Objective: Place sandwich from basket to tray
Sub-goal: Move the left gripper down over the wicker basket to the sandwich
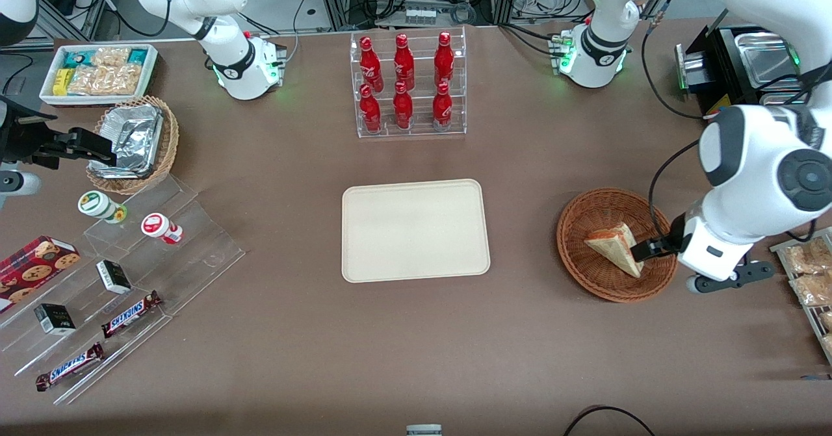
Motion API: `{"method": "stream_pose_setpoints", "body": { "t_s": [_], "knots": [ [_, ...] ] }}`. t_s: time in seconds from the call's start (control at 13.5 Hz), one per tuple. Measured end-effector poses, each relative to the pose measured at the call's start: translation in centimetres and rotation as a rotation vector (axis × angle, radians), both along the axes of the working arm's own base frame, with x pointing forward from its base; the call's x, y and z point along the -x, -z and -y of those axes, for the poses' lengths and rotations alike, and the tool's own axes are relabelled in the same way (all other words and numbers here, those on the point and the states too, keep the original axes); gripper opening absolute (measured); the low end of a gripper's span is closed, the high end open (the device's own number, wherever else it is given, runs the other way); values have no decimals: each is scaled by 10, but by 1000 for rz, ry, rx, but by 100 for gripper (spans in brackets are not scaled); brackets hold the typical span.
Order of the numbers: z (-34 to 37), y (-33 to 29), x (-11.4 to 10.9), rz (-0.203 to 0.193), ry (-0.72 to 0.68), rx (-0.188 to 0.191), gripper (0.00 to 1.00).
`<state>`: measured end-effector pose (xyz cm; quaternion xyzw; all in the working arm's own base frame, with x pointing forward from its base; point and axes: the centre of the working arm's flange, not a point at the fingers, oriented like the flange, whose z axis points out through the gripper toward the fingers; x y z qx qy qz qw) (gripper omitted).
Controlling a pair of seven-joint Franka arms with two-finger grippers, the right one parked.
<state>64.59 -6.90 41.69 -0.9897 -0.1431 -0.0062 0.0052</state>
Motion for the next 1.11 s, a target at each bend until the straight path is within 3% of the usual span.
{"method": "stream_pose_setpoints", "body": {
  "t_s": [0.22,0.52,0.74,1.11],
  "knots": [
    [1,32,16,66,-151,14,100],
    [-1,69,52,102,-279,28,100],
    [-4,92,69,81,-305,24,100],
    [-10,105,80,52,-322,14,100]
  ]
}}
